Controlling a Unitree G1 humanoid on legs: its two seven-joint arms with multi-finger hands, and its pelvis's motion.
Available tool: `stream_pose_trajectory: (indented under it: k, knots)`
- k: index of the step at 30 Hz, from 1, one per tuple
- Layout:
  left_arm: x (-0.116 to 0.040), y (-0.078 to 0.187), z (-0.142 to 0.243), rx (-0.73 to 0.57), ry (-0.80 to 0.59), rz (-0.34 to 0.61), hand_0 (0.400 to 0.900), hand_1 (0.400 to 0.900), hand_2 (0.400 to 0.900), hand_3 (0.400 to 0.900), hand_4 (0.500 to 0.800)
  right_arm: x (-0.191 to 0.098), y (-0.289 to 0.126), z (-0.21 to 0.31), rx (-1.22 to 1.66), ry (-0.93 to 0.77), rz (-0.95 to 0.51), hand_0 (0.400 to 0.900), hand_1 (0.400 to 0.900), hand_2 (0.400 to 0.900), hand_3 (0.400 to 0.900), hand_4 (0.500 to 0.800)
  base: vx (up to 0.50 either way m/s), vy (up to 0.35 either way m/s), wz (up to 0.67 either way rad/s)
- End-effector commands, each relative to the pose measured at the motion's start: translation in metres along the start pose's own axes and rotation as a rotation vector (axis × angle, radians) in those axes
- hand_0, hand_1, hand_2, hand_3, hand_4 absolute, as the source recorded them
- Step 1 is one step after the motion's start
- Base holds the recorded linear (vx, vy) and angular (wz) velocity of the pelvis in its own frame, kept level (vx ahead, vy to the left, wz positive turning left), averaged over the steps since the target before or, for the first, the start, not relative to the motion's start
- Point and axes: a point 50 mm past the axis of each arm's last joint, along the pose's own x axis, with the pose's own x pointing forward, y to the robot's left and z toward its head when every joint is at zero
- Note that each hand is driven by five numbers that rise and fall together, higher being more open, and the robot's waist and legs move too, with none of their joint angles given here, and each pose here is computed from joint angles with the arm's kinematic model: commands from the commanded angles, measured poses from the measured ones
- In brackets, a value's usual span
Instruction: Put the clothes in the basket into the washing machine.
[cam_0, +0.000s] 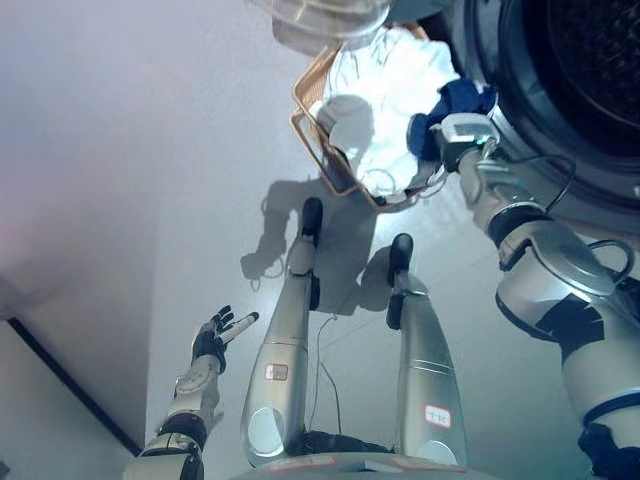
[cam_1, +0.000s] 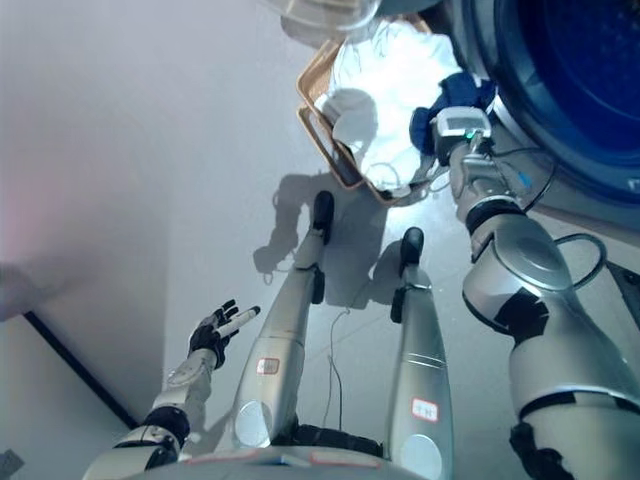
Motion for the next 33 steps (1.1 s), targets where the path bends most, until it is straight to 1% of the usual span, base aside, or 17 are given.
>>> stream_pose_trajectory:
  k: [1, 4, 5, 6, 8, 9, 10, 14, 17, 22, 27, 28, 29, 33]
  knots:
    - [-0.01, 0.005, -0.027, -0.058, 0.062, 0.065, 0.9, 0.9, 0.9, 0.9, 0.8, -0.001, -0.078, -0.049, -0.074, 0.151, -0.224, 0.9, 0.9, 0.9, 0.9, 0.8, 0.017, 0.053, -0.02]
    - [-0.01, 0.004, -0.027, -0.066, 0.057, 0.064, 0.9, 0.9, 0.9, 0.9, 0.8, -0.005, -0.108, -0.063, -0.129, 0.197, -0.288, 0.9, 0.9, 0.9, 0.9, 0.8, 0.036, 0.055, -0.05]
    - [0.003, -0.004, -0.01, -0.074, 0.08, 0.091, 0.9, 0.9, 0.9, 0.9, 0.8, -0.004, -0.105, -0.057, -0.14, 0.187, -0.283, 0.9, 0.9, 0.9, 0.9, 0.8, 0.074, 0.054, -0.14]
    - [0.01, -0.015, 0.011, -0.071, 0.037, 0.056, 0.9, 0.9, 0.9, 0.9, 0.8, -0.003, -0.111, -0.051, -0.161, 0.197, -0.294, 0.9, 0.9, 0.9, 0.9, 0.8, 0.075, 0.039, -0.09]
    - [0.007, -0.019, 0.003, -0.052, 0.048, 0.029, 0.9, 0.9, 0.9, 0.9, 0.8, -0.005, -0.129, -0.049, -0.168, 0.217, -0.343, 0.9, 0.9, 0.9, 0.9, 0.8, 0.052, 0.002, 0.05]
    - [0.007, -0.02, 0.003, -0.053, 0.048, 0.028, 0.9, 0.9, 0.9, 0.9, 0.8, -0.005, -0.129, -0.049, -0.169, 0.216, -0.344, 0.9, 0.9, 0.9, 0.9, 0.8, 0.069, -0.005, 0.04]
    - [0.004, -0.022, -0.001, -0.056, 0.04, 0.021, 0.9, 0.9, 0.9, 0.9, 0.8, -0.008, -0.143, -0.048, -0.19, 0.226, -0.369, 0.9, 0.9, 0.9, 0.9, 0.8, 0.073, 0.018, 0.0]
    - [0.003, -0.016, 0.001, -0.071, 0.021, 0.039, 0.9, 0.9, 0.9, 0.9, 0.8, -0.011, -0.153, -0.055, -0.185, 0.245, -0.404, 0.9, 0.9, 0.9, 0.9, 0.8, 0.056, 0.018, 0.02]
    - [0.005, -0.012, 0.009, -0.068, -0.01, 0.05, 0.9, 0.9, 0.9, 0.9, 0.8, -0.014, -0.166, -0.054, -0.182, 0.251, -0.442, 0.9, 0.9, 0.9, 0.9, 0.8, 0.038, 0.011, 0.03]
    - [0.006, -0.011, 0.019, -0.062, -0.05, 0.046, 0.9, 0.9, 0.9, 0.9, 0.8, -0.018, -0.175, -0.062, -0.196, 0.271, -0.475, 0.9, 0.9, 0.9, 0.9, 0.8, 0.006, 0.004, 0.0]
    - [0.004, 0.001, 0.02, -0.065, -0.071, 0.082, 0.9, 0.9, 0.9, 0.9, 0.8, -0.023, -0.184, -0.07, -0.206, 0.296, -0.515, 0.9, 0.9, 0.9, 0.9, 0.8, 0.0, 0.0, 0.0]
    - [0.003, 0.004, 0.02, -0.068, -0.074, 0.091, 0.9, 0.9, 0.9, 0.9, 0.8, -0.024, -0.19, -0.07, -0.197, 0.298, -0.535, 0.541, 0.541, 0.541, 0.541, 0.585, -0.014, 0.038, -0.04]
    - [0.003, 0.004, 0.021, -0.07, -0.08, 0.091, 0.9, 0.9, 0.9, 0.9, 0.8, -0.024, -0.19, -0.069, -0.195, 0.287, -0.538, 0.4, 0.4, 0.4, 0.4, 0.5, -0.019, 0.029, -0.03]
    - [0.001, 0.009, 0.022, -0.083, -0.098, 0.108, 0.9, 0.9, 0.9, 0.9, 0.8, -0.021, -0.193, -0.056, -0.178, 0.235, -0.553, 0.4, 0.4, 0.4, 0.4, 0.5, -0.005, 0.012, -0.03]
